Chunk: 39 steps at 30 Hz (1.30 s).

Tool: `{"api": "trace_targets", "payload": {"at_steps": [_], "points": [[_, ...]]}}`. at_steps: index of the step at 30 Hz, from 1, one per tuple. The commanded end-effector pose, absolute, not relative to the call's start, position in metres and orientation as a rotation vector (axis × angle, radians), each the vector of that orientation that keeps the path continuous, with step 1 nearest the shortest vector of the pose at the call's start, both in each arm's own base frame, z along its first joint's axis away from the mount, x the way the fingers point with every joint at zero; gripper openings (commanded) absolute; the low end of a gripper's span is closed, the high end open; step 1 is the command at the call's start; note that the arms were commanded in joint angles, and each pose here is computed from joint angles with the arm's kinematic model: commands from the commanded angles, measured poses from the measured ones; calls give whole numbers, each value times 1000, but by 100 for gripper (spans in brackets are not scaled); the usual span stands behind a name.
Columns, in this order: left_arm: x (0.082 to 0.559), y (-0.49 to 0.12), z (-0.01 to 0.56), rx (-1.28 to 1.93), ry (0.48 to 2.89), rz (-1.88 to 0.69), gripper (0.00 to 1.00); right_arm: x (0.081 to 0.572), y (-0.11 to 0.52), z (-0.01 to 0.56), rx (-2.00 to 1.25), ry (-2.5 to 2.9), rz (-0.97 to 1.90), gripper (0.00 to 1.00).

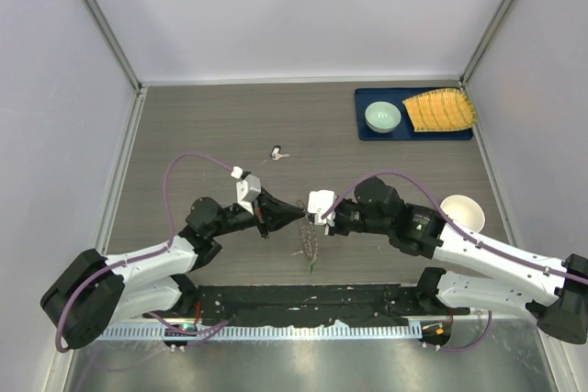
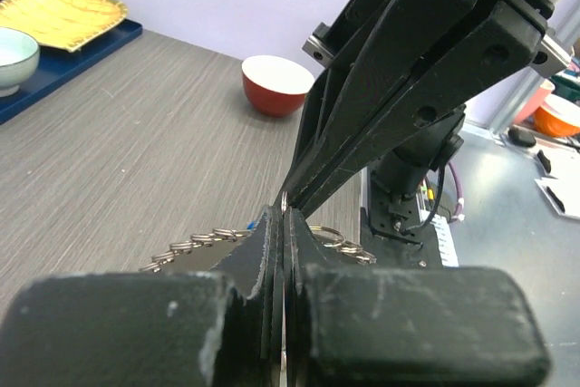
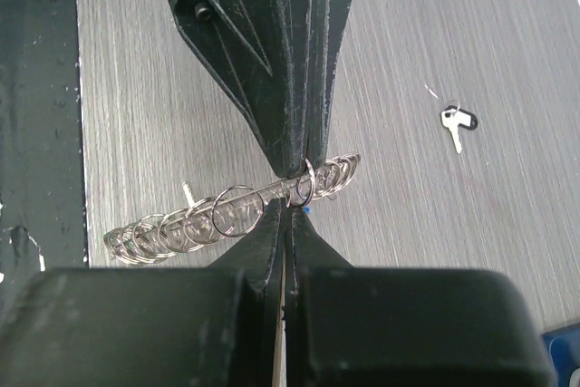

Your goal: Put the keys on the keyring

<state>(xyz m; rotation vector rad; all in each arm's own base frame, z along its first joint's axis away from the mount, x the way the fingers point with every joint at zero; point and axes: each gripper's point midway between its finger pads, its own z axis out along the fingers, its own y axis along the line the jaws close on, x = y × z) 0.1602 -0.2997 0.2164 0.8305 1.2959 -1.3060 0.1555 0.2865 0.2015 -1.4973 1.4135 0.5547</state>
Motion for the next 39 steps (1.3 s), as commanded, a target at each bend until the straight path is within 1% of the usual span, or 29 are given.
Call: {"api": "trace_targets", "payload": {"at_steps": [1,8,9,14,19,23,29,34,35,36,37,39], "points": [[168,-284,290,667,1004,-1269,0,155,299,209,-1408,1376,626,1],[181,-260,297,503,969,-1174,0,160,296,205,-1285,1394,646,1],[181,-258,297,496,967,-1168,0,163,295,212,-1240,1379,640,1],[183,-258,296,472,961,-1181,0,163,302,230,-1084,1310,749,1],[184,-257,302,437,935,-1204,0,155,320,216,-1112,1316,848,1],[184,-261,308,457,916,-1199,0,152,327,219,-1028,1301,944,1],[183,-262,307,469,915,-1202,0,168,327,219,-971,1307,881,1],[183,-259,302,465,921,-1177,0,176,323,219,-1003,1322,801,1],[188,-255,297,444,941,-1154,2,177,321,219,-1014,1325,785,1],[188,-254,295,438,949,-1143,7,176,319,221,-1033,1334,772,1],[189,-251,291,436,969,-1128,18,176,318,221,-1063,1326,748,1],[193,-247,287,426,997,-1089,26,175,316,223,-1107,1342,722,1]]}}
